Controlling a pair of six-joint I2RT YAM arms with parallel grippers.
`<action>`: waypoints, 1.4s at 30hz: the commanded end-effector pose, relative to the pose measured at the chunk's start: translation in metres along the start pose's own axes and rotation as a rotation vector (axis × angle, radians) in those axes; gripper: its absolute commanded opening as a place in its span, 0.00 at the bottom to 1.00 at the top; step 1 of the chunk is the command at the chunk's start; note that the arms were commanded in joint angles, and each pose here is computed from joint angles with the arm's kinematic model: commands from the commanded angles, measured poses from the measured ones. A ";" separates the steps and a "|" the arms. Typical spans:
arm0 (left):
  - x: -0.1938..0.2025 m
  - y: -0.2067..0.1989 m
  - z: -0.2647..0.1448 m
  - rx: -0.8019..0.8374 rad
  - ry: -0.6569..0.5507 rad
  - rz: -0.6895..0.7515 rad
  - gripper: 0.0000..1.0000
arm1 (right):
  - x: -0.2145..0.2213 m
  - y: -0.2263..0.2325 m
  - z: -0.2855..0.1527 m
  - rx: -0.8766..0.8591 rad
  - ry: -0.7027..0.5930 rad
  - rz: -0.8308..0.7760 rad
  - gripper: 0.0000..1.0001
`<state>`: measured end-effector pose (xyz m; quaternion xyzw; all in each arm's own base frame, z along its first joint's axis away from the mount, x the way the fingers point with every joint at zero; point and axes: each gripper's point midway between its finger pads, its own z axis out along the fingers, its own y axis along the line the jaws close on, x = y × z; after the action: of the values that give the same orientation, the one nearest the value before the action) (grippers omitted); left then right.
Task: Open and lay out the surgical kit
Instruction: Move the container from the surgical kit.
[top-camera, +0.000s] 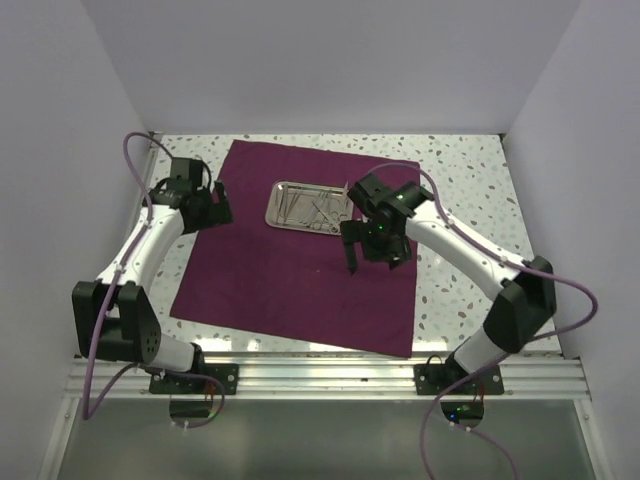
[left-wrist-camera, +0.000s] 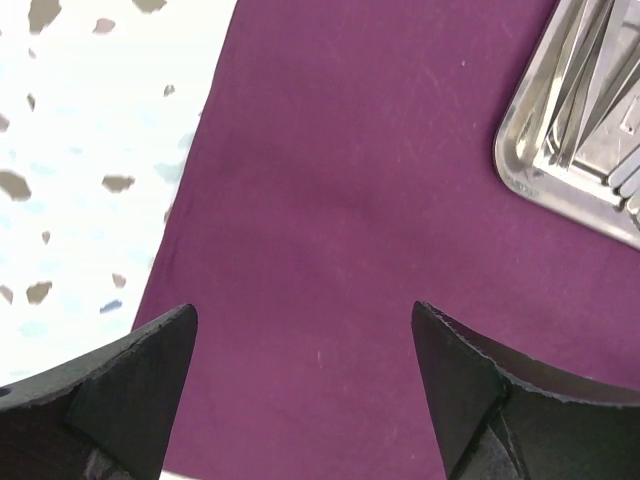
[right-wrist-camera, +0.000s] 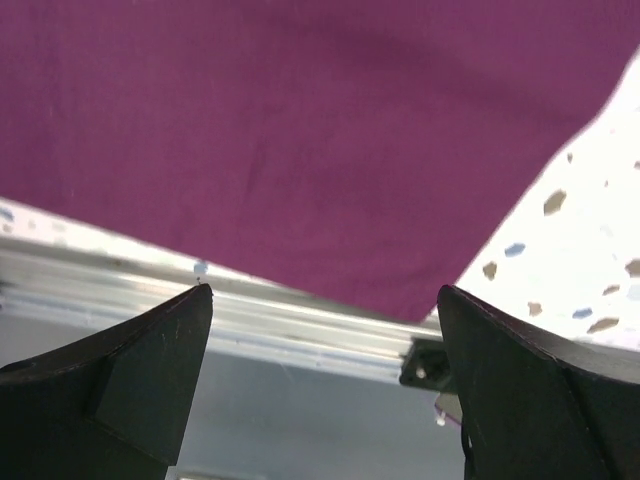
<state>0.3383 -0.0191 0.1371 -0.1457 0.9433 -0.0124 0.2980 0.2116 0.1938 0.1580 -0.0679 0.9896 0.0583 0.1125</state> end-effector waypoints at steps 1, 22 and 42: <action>-0.027 -0.015 0.014 0.039 -0.042 0.029 0.90 | -0.033 0.008 0.010 0.032 -0.038 -0.035 0.98; -0.019 -0.123 0.108 0.095 0.088 0.138 0.75 | -0.010 -0.041 0.001 0.123 -0.057 0.046 0.98; 0.014 -0.125 0.141 0.046 0.174 0.141 0.22 | -0.006 -0.066 0.003 0.133 -0.027 0.090 0.98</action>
<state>0.4340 -0.1343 0.0228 -0.0667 0.9753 -0.0264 0.2090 0.2295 0.1341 0.1452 -0.0081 0.9925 -0.0004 0.1217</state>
